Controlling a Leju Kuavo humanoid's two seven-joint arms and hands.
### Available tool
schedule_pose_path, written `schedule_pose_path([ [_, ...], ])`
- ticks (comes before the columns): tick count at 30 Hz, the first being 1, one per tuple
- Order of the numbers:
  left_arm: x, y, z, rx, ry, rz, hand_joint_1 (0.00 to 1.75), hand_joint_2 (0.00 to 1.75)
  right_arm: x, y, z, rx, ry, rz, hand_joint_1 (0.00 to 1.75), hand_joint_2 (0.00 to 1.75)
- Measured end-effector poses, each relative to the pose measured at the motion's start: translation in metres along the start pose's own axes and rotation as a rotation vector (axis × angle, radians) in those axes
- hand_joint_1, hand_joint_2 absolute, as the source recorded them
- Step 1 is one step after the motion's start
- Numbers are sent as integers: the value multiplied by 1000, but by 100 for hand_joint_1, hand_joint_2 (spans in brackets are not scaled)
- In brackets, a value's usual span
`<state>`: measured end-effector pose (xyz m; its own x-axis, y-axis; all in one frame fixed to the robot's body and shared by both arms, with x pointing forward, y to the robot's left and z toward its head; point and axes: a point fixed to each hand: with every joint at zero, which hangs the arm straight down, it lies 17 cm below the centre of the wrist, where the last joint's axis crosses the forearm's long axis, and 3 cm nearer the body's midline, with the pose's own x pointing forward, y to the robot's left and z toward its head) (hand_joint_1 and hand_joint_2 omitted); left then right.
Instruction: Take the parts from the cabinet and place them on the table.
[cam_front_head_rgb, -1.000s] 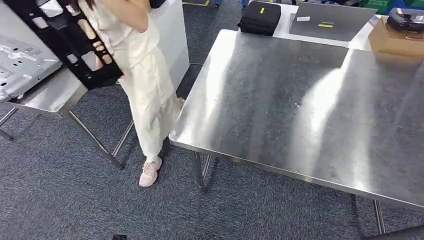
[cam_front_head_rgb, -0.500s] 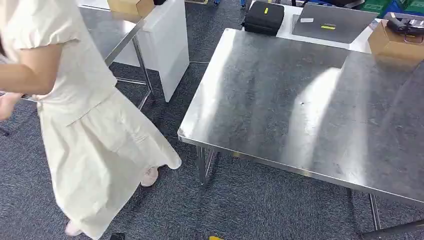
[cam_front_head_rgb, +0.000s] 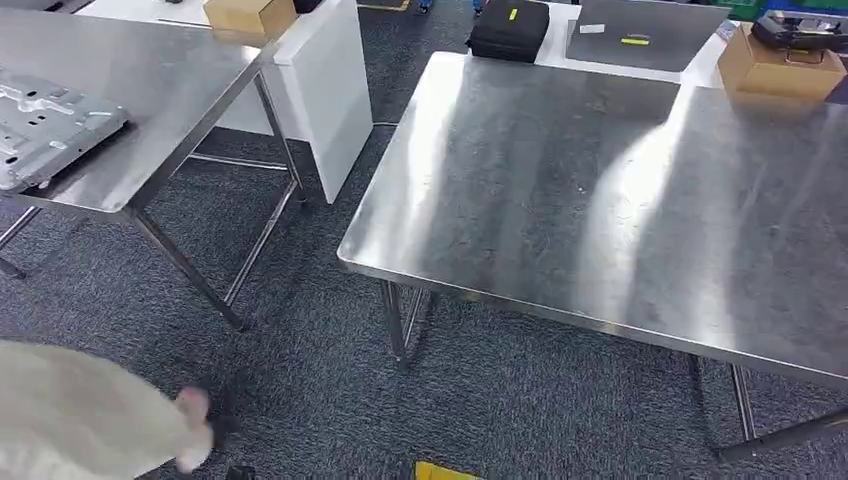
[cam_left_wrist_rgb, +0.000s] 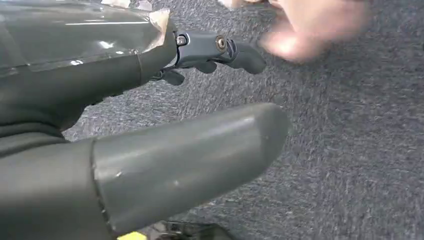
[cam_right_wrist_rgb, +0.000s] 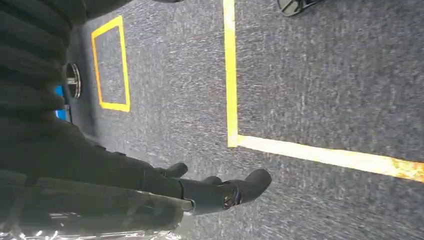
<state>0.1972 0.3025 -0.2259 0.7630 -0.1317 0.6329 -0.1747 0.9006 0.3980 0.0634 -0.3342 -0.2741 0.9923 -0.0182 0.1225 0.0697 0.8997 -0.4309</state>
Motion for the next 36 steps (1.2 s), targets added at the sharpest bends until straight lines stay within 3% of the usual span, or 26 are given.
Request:
schedule_pose_path([
  [36, 4, 3, -2, 18, -8, -17, 0, 0, 3, -5, -2, -7, -7, -4, 0, 175],
])
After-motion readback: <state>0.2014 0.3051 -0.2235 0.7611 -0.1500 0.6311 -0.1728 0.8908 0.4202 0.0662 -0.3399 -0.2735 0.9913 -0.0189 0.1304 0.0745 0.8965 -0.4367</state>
